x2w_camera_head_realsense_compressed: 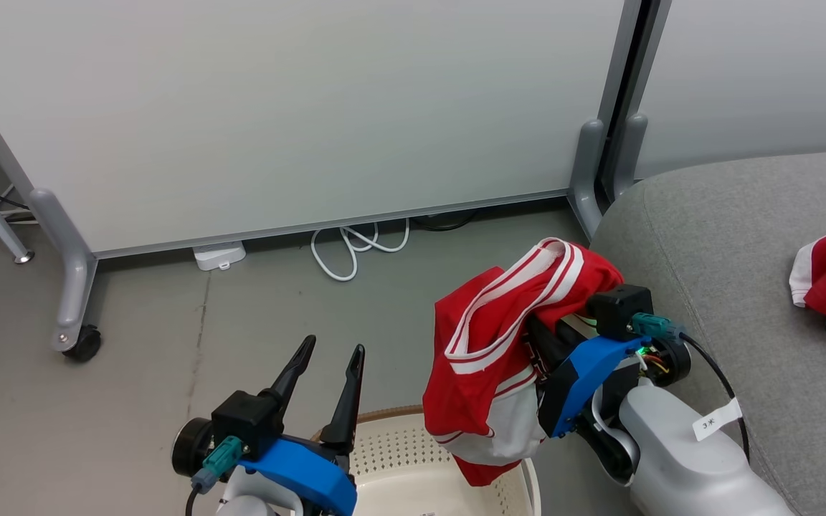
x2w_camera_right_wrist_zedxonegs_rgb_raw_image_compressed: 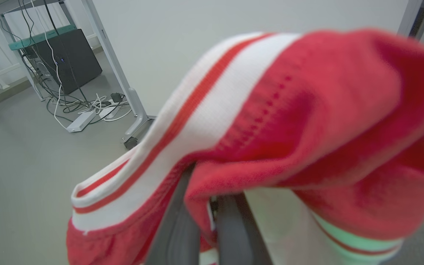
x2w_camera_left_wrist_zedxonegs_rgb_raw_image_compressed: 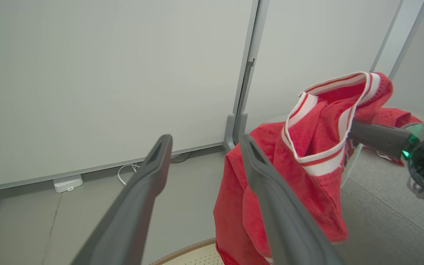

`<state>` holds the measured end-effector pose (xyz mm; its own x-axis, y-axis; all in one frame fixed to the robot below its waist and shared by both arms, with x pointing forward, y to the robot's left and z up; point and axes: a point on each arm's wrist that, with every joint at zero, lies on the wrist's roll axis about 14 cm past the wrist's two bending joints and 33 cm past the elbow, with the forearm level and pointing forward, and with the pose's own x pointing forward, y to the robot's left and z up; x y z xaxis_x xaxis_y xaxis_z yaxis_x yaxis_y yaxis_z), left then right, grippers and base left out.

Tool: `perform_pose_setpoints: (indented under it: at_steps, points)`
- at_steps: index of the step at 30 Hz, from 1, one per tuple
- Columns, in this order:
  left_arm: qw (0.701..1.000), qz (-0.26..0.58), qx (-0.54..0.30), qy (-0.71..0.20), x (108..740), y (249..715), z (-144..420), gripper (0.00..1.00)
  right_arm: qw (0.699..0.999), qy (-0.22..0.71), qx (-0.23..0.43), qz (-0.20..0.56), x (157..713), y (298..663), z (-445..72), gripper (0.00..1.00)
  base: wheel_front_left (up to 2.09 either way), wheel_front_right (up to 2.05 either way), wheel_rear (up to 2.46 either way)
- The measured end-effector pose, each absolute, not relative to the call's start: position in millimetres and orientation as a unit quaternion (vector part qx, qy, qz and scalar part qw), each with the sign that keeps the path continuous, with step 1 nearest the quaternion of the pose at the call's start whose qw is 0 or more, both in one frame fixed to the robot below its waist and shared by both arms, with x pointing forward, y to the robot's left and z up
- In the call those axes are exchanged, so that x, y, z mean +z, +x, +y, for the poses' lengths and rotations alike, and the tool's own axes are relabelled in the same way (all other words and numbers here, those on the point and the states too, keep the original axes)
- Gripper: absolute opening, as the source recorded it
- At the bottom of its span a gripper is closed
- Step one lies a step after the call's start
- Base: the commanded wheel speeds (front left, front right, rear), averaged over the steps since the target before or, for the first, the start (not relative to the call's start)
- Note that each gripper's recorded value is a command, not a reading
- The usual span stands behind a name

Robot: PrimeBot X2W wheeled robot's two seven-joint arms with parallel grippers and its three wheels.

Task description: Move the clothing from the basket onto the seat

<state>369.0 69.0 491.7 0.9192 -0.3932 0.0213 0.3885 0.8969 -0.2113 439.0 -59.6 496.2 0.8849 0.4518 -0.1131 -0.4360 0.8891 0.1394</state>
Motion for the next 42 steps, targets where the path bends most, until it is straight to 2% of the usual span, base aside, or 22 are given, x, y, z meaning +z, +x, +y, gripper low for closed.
perform_pose_setpoints:
  at_steps: [19, 31, 42]
  points:
    - [0.97, 0.014, -0.214, -0.118, 489, 379, 53, 1.0, 0.974, 0.08, 0.209, 0.031, 511, 424, -83, 0.0, 0.0, 0.0, 0.0]
    - [0.955, 0.026, -0.271, -0.119, 484, 389, 13, 1.0, 0.986, 0.099, 0.137, 0.009, 510, 395, -136, 0.0, 0.0, 0.0, 0.0]
    - [0.928, 0.055, -0.35, -0.115, 469, 389, -44, 1.0, 0.993, 0.108, 0.046, 0.013, 504, 360, -190, 0.0, 0.0, 0.0, 0.0]
